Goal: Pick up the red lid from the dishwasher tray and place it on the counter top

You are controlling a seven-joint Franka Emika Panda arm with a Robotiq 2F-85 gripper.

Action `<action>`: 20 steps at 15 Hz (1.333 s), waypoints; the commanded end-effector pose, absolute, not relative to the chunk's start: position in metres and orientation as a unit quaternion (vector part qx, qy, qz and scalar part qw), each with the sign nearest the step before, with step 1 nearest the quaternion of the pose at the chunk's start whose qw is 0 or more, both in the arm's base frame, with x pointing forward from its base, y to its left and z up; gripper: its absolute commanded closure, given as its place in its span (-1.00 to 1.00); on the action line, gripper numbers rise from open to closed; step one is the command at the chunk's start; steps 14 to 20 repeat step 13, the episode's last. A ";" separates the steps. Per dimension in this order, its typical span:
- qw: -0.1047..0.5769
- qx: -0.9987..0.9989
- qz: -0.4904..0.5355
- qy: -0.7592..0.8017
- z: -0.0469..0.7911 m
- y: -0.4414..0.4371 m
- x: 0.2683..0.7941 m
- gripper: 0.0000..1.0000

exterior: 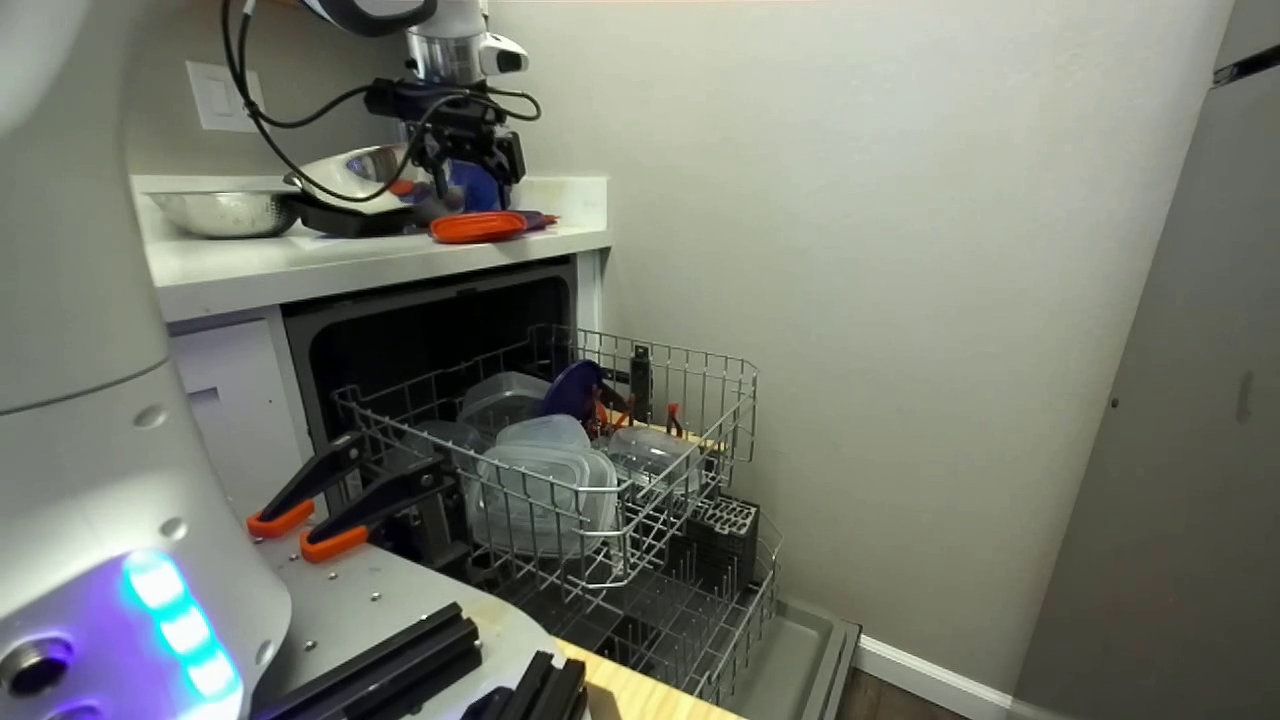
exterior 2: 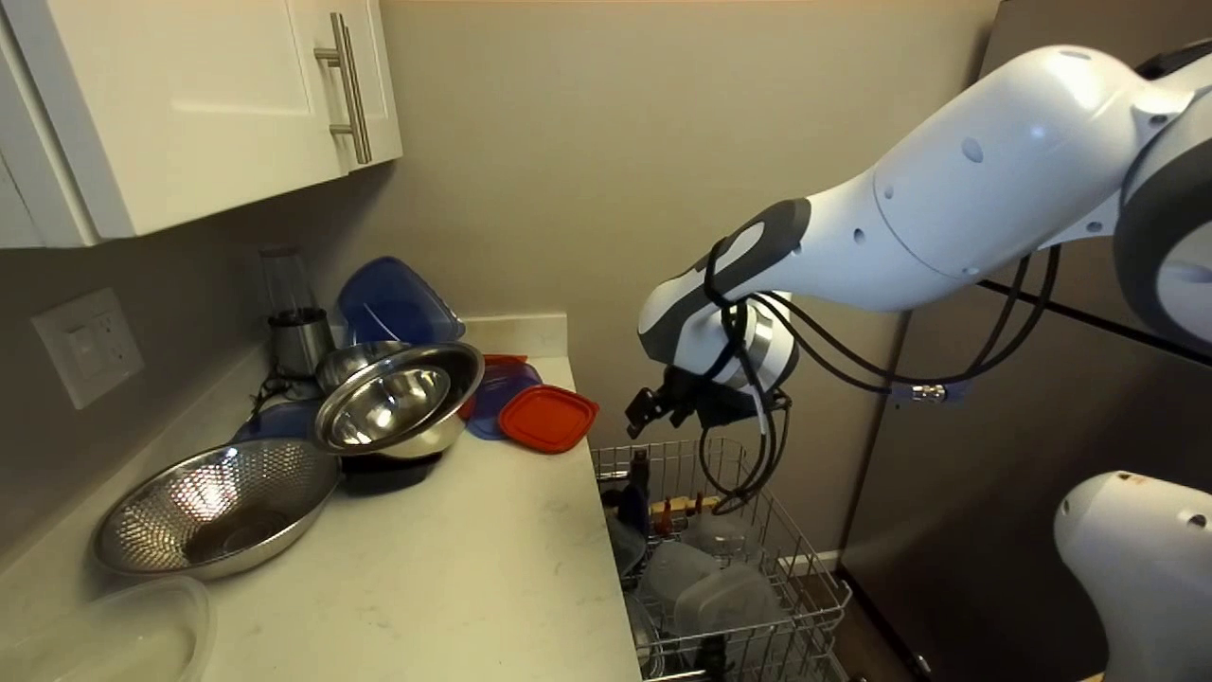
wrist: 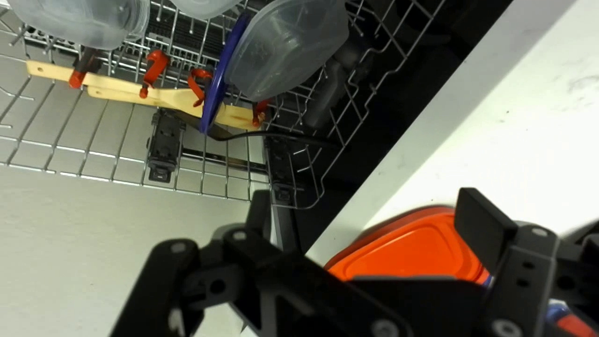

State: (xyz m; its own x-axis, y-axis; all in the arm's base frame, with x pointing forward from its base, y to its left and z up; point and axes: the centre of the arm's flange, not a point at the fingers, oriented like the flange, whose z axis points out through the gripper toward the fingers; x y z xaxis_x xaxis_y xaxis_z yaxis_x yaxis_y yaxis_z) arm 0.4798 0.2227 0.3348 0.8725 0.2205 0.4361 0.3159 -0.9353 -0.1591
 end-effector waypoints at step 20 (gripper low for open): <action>0.113 -0.962 -0.209 -0.133 0.335 0.219 0.476 -1.00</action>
